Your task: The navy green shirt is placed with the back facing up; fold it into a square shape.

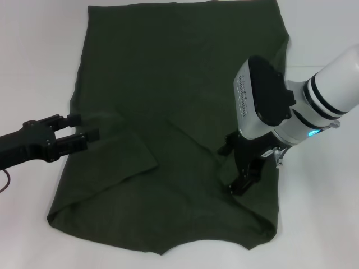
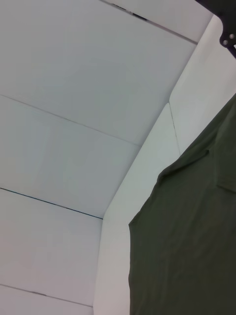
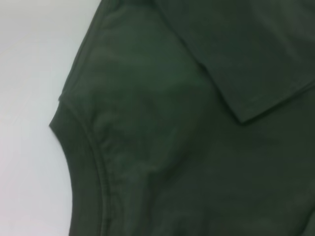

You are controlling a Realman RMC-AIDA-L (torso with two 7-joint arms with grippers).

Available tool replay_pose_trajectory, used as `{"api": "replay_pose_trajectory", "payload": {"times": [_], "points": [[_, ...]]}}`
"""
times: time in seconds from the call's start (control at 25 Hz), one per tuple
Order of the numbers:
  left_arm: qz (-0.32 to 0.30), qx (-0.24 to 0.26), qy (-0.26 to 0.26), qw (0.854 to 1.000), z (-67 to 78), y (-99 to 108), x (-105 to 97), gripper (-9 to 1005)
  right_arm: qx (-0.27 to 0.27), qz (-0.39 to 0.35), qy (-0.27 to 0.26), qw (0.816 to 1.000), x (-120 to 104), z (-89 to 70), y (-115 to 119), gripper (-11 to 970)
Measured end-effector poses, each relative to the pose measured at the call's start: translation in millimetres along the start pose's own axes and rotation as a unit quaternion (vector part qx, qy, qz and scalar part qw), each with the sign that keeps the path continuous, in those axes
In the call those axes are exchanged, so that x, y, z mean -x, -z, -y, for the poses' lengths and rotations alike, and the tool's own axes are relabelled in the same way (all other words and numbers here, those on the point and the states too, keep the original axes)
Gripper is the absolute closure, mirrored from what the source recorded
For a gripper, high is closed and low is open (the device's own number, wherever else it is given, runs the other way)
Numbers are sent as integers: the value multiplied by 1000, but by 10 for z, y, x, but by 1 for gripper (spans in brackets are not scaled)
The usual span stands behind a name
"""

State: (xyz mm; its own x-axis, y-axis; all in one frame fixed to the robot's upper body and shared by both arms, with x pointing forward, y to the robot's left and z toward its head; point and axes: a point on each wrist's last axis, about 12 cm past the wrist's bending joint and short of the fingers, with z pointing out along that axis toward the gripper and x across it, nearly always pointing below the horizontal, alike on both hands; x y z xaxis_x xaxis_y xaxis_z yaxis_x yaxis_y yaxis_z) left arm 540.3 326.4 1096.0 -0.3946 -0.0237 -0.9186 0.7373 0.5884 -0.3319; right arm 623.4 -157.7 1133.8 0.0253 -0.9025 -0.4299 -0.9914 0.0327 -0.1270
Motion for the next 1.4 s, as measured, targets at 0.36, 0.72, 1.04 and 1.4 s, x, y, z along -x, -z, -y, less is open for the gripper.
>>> {"api": "replay_pose_trajectory", "payload": {"times": [0.36, 0.72, 1.04, 1.4], "points": [[-12, -7, -5, 1000, 26, 0, -54, 234, 3, -15, 17, 1000, 29, -29, -61, 32], [-20, -11, -8, 1000, 54, 1, -132, 234, 5, -14, 17, 1000, 42, -36, -75, 33], [-25, -12, -8, 1000, 57, 3, -143, 233, 2, -5, 6, 1000, 43, -23, -57, 33], [-34, -5, -9, 999, 28, 64, -127, 234, -18, 123, -129, 984, -215, 151, 396, 34]]}}
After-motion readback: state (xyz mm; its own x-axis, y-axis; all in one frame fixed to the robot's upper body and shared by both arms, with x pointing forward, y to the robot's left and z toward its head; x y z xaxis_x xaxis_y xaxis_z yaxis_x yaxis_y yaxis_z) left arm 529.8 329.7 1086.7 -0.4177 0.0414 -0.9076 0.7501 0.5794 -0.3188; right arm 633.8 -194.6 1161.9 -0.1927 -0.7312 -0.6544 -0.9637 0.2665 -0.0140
